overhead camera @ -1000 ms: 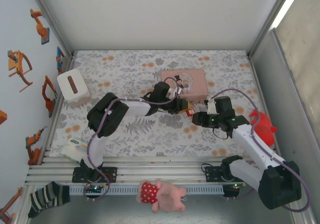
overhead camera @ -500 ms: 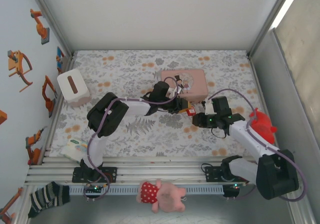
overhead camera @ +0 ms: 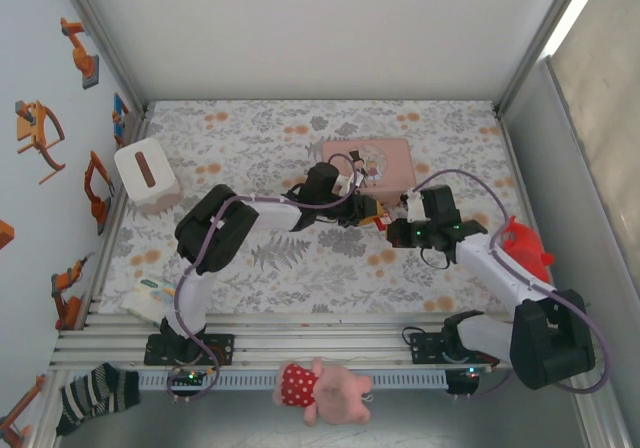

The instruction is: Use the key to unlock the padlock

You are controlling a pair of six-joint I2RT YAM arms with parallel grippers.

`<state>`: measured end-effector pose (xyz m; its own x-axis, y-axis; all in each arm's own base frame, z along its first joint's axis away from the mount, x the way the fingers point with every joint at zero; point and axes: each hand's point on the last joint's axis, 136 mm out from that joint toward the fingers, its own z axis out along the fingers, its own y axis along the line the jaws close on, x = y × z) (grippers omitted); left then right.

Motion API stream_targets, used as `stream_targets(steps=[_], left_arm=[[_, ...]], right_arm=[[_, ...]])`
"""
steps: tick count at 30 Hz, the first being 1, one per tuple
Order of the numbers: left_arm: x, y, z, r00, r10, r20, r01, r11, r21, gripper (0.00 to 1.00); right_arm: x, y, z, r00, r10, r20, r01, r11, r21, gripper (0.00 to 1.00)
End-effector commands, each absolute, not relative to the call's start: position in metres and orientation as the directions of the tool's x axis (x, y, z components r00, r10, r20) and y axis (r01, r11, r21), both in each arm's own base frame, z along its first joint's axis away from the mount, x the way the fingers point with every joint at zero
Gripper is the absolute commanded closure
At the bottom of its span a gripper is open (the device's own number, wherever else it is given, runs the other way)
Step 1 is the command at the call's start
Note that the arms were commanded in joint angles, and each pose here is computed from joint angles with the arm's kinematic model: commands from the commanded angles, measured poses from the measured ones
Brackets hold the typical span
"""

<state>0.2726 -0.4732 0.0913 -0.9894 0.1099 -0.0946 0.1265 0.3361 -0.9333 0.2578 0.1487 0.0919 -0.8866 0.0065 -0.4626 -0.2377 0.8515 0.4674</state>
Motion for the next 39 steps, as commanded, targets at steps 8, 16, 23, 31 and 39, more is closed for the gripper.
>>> stream_targets(steps=[8,16,23,31,39], left_arm=[[0.255,-0.477,0.103,-0.980,0.197,-0.011,0.065,0.269,-0.961,1.00],[0.258,-0.476,0.107,-0.980,0.199,-0.015,0.067,0.258,-0.964,1.00],[0.261,-0.480,0.111,-0.980,0.201,-0.015,0.062,0.230,-0.971,1.00],[0.262,-0.479,0.115,-0.979,0.203,-0.018,0.064,0.222,-0.973,1.00],[0.263,-0.472,0.109,-0.981,0.194,-0.013,0.059,0.231,-0.971,1.00]], right_arm=[[0.254,0.110,0.092,-0.851,-0.217,-0.478,-0.252,0.968,0.010,1.00],[0.266,0.111,0.104,-0.787,-0.428,-0.445,-0.305,0.896,-0.323,1.00],[0.275,0.123,0.121,-0.693,-0.638,-0.336,-0.336,0.698,-0.632,1.00],[0.282,0.147,0.142,-0.579,-0.785,-0.222,-0.301,0.459,-0.836,1.00],[0.278,0.142,0.148,-0.567,-0.790,-0.232,-0.289,0.455,-0.842,1.00]])
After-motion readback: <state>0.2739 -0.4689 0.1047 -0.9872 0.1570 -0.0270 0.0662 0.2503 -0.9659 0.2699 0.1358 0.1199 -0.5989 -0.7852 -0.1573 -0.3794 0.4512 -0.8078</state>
